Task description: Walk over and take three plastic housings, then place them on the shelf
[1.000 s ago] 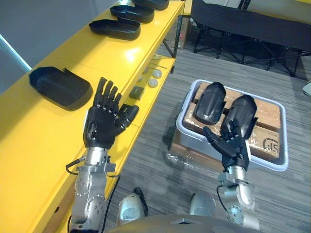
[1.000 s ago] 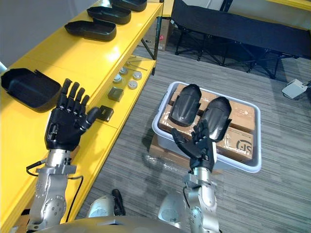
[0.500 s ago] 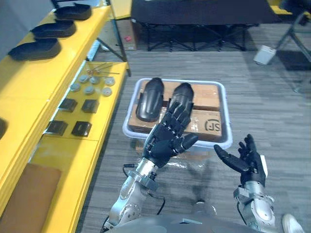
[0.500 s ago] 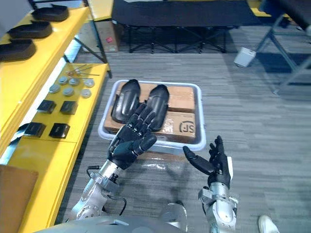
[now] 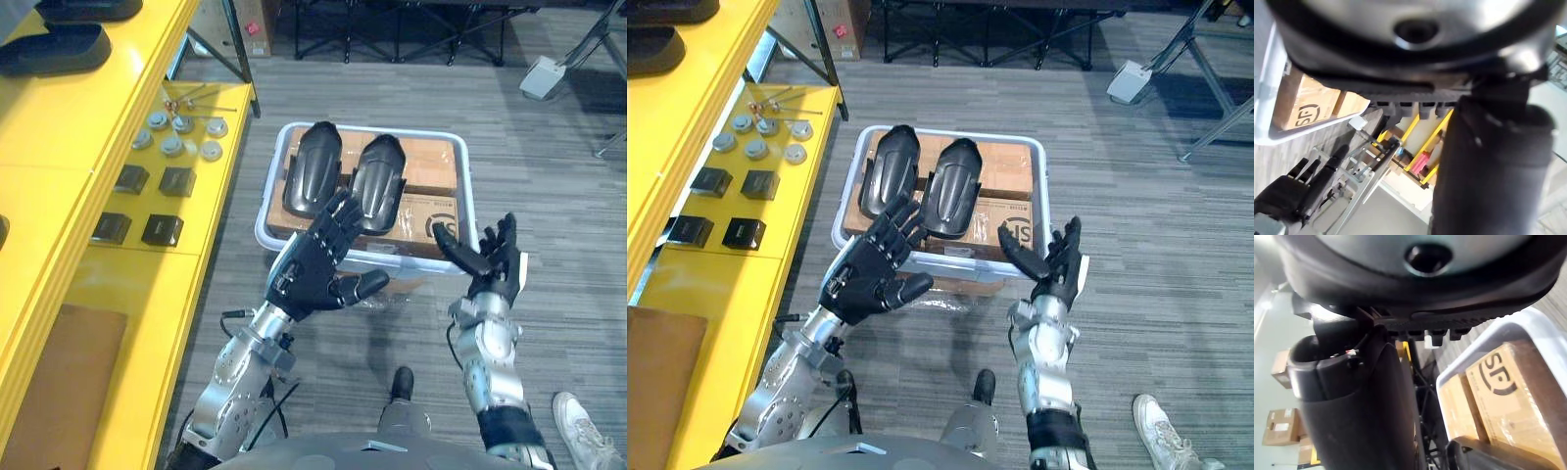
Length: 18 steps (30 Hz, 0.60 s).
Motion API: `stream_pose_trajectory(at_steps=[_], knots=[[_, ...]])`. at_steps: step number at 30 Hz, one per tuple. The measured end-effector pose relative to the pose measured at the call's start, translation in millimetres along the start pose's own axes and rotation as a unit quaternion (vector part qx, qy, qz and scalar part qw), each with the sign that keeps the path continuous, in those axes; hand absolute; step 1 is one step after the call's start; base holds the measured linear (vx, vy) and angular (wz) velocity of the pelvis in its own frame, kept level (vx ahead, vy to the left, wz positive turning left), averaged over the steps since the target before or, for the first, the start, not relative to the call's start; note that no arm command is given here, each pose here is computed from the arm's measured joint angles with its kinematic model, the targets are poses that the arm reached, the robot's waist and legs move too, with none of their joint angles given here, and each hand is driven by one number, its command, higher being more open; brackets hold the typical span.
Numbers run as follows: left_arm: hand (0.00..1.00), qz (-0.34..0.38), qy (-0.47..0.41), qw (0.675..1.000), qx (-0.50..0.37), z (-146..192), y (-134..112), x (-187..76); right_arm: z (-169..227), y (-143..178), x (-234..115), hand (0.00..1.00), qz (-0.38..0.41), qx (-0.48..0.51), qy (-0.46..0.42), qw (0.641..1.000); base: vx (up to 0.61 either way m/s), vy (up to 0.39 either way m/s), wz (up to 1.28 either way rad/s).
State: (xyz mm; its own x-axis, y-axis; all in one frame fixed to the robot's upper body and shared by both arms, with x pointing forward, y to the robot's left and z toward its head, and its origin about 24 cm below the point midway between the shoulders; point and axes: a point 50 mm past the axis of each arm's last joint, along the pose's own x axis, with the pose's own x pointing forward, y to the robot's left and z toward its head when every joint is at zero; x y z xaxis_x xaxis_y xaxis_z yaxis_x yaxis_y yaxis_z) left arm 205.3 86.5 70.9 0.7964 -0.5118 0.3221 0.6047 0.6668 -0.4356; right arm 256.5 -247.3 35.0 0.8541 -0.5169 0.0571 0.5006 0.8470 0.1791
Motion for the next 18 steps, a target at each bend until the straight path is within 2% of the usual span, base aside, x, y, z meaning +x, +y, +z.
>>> stream_pose_trajectory(at_steps=[2, 11, 18], knots=[[1.00, 0.002, -0.012, 1.000, 0.005, 5, -1, 4, 16, 4, 25, 1.00, -0.022, -0.003, -0.023, 0.999, -0.04, -0.003, 0.13], [1.00, 0.000, -0.019, 1.000, 0.008, 8, -2, 5, 40, 15, 65, 1.00, -0.051, 0.017, -0.028, 0.998, 0.00, -0.005, 0.13], [1.00, -0.016, -0.014, 1.000, 0.001, 3, -9, 7, 74, 12, 104, 1.00, -0.044, -0.028, -0.041, 0.998, -0.02, -0.006, 0.13]])
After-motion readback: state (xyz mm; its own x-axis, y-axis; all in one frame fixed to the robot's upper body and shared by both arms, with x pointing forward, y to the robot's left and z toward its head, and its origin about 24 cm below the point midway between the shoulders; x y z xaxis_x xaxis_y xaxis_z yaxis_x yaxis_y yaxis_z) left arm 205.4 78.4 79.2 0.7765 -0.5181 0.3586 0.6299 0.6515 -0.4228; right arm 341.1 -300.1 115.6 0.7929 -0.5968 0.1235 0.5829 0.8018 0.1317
